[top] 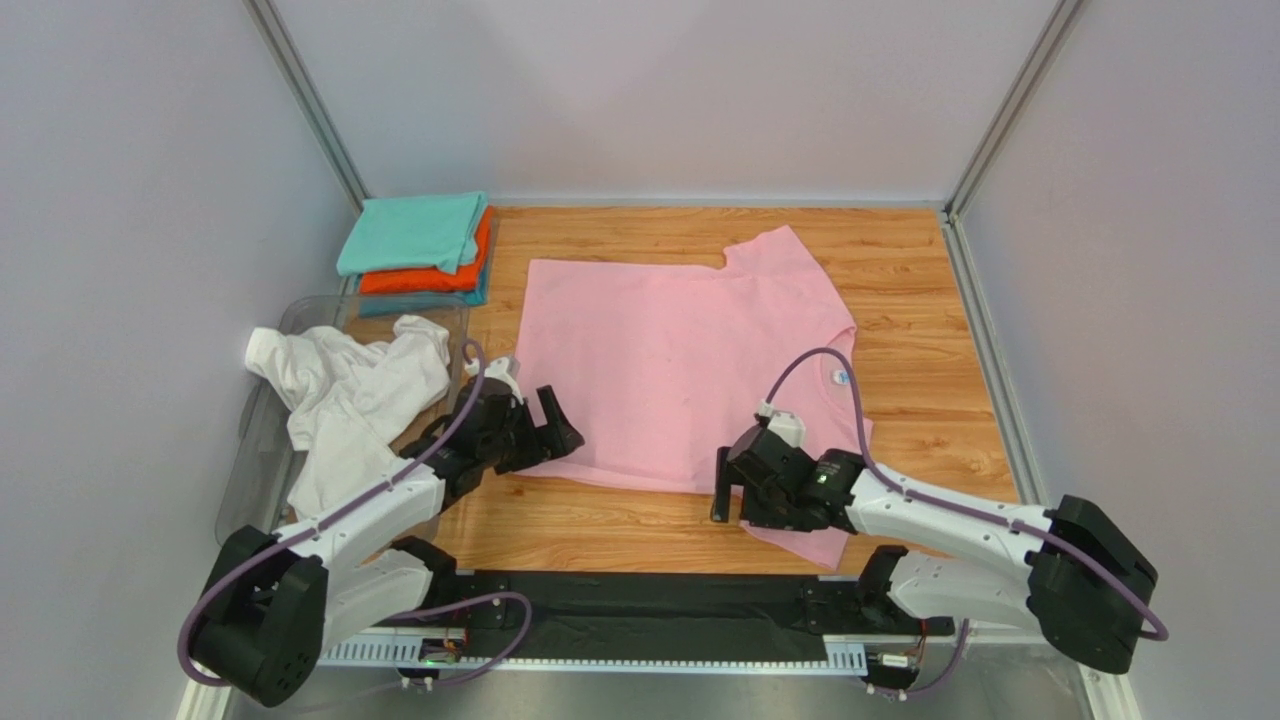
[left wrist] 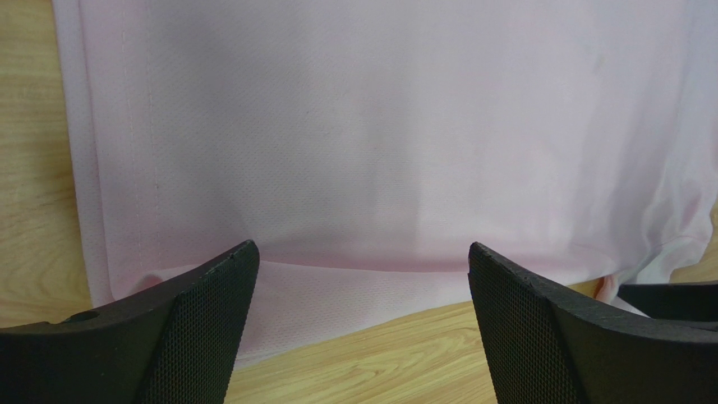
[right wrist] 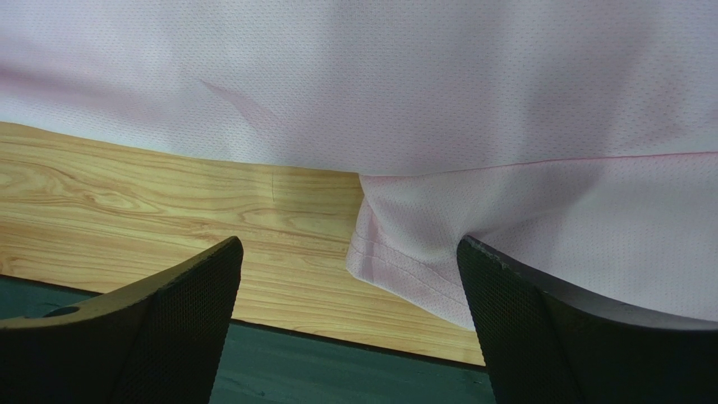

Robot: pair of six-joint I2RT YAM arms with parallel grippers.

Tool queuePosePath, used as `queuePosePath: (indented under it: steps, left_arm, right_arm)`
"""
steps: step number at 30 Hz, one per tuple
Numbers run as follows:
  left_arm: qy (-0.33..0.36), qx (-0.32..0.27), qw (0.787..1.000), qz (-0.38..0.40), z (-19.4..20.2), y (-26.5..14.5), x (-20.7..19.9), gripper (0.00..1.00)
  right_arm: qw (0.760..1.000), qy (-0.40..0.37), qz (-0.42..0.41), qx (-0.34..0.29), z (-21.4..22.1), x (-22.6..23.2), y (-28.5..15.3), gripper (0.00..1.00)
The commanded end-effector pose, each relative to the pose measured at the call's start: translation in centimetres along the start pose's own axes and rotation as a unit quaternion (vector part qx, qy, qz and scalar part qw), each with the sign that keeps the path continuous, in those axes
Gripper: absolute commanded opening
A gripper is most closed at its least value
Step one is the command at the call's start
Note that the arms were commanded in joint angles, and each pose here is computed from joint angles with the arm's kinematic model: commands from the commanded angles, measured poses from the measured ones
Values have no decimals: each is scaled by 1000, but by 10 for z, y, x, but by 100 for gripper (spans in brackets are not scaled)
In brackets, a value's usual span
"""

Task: Fold and stack the t-shirts
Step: Flatten the tshirt out

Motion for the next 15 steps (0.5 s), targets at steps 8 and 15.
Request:
queuePosePath:
  steps: [8,15]
  left_arm:
    - [-31,25,999,-16,36,-2,23,100]
    - [-22,6,1000,-6,29,-26,16,100]
  right_arm:
    - [997,37,1,64,32,-25,-2,100]
    - [998,13,-49,49,24,-19,-28,100]
Point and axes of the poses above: each gripper's point midway between its finger pads, its own y axis out along the fingers, its own x axis along the line the jaws close on, z = x × y, the point moved 7 cm from there along -y, back along the fingers, and after that the axes turned 4 degrees about y, right-handed, at the moved point
